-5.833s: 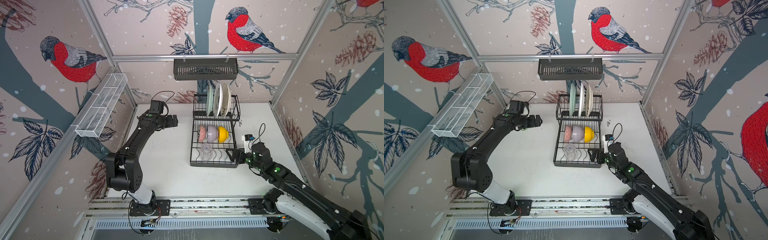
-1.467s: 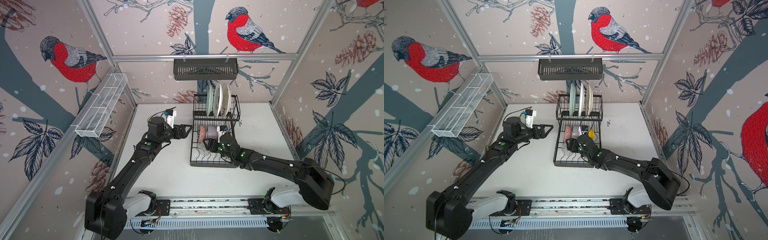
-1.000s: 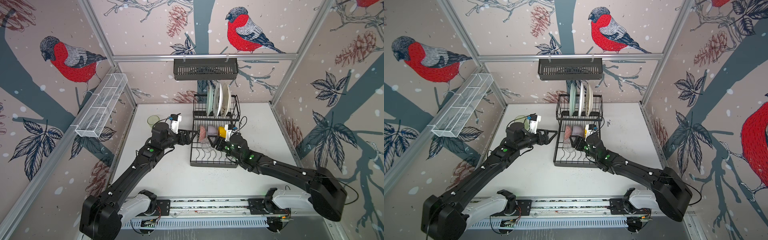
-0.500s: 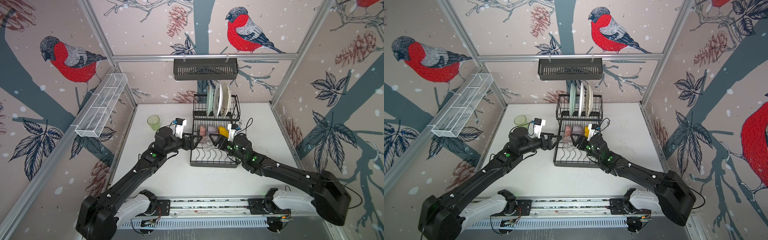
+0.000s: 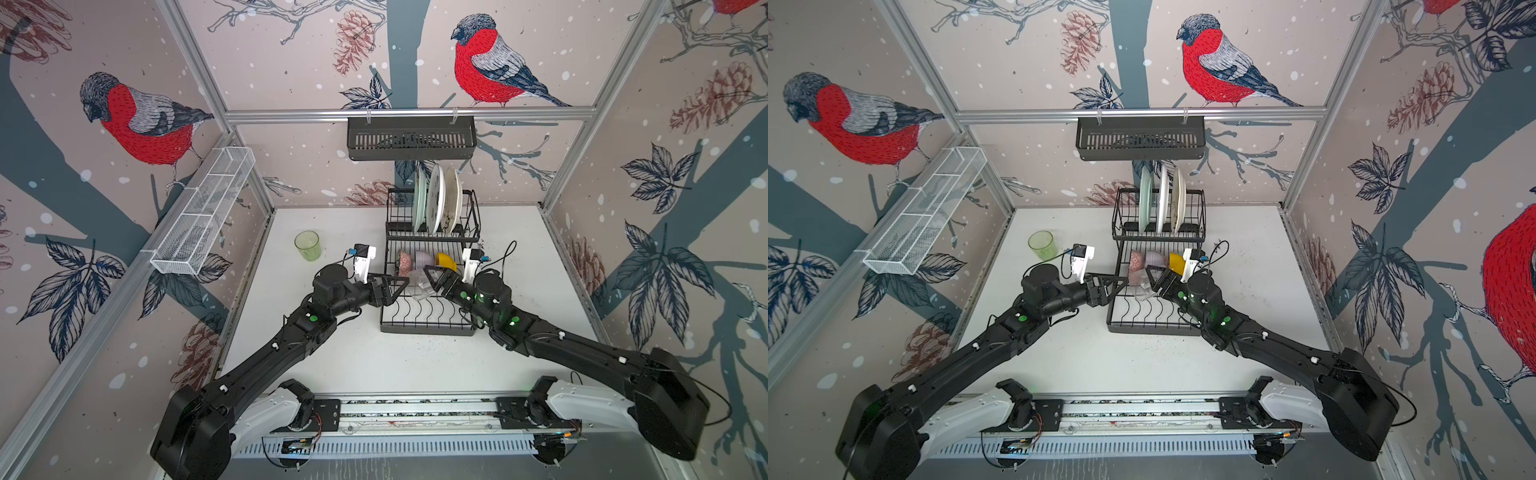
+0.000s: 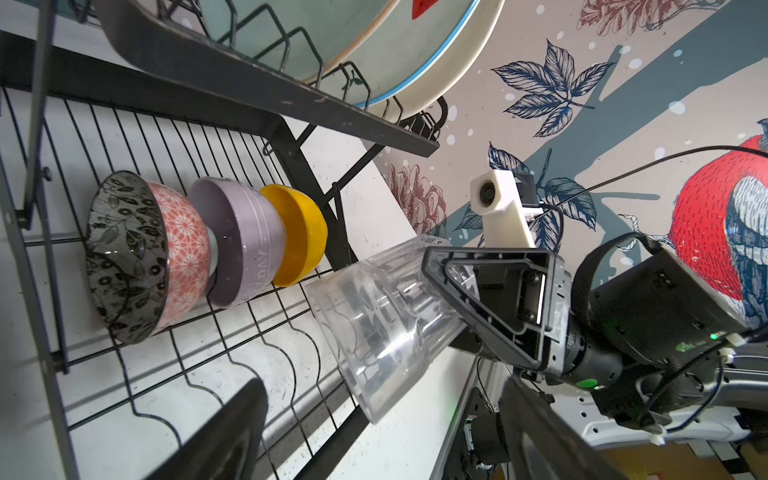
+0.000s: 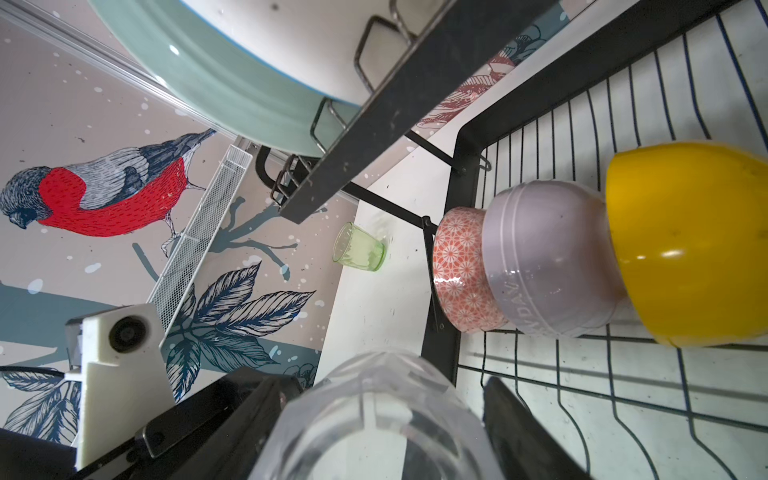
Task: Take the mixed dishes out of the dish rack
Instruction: 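Bring the clear glass toward the left gripper while the left gripper approaches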
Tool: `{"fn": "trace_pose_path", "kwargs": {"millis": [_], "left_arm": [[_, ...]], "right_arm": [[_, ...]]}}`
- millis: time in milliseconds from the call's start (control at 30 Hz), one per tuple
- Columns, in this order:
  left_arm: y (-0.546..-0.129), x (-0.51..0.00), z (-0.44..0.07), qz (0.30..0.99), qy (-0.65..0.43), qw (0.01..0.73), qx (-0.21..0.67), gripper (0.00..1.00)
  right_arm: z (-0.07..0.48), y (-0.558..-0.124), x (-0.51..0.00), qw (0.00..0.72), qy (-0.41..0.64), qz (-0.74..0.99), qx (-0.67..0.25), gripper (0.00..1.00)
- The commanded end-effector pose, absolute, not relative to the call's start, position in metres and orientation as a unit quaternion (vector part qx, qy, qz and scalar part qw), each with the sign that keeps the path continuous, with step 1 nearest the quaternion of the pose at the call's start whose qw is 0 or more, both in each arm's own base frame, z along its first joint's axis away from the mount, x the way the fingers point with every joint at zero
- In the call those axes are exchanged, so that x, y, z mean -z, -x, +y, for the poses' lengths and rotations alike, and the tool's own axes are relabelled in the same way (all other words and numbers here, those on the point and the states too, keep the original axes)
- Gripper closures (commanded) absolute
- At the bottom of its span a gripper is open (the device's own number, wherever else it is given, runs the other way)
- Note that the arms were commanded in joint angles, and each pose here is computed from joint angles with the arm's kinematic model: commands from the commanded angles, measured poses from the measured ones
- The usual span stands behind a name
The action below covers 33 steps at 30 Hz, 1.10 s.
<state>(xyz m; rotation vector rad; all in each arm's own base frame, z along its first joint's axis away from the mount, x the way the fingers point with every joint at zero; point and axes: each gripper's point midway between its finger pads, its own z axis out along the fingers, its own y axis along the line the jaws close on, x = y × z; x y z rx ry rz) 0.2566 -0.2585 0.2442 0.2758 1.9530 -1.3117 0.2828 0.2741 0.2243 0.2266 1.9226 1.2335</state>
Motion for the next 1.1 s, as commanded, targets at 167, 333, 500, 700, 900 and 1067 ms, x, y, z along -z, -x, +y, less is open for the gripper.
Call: {"fn": "trace_pose_path", "kwargs": {"millis": [167, 333, 500, 700, 900, 1067], "left_arm": [[-0.252, -0.266, -0.273, 0.727, -0.124, 0.38, 0.558, 0.16], [-0.253, -0.269, -0.28, 0.722, -0.126, 0.377, 0.567, 0.2], [-0.253, -0.27, -0.287, 0.718, -0.131, 0.375, 0.571, 0.22], [-0.255, -0.27, -0.293, 0.715, -0.134, 0.37, 0.577, 0.27], [-0.257, -0.272, -0.296, 0.71, -0.131, 0.369, 0.585, 0.3], [-0.259, -0.271, -0.299, 0.708, -0.126, 0.365, 0.592, 0.34]], "right_arm": [[0.28, -0.282, -0.25, 0.412, -0.088, 0.726, -0.544, 0.4], [0.284, -0.282, -0.255, 0.407, -0.086, 0.718, -0.559, 0.4], [0.285, -0.281, -0.259, 0.404, -0.088, 0.71, -0.57, 0.4], [0.284, -0.281, -0.26, 0.401, -0.09, 0.706, -0.577, 0.4], [0.283, -0.28, -0.261, 0.395, -0.095, 0.697, -0.592, 0.4], [0.282, -0.279, -0.261, 0.391, -0.098, 0.695, -0.595, 0.39]]}}
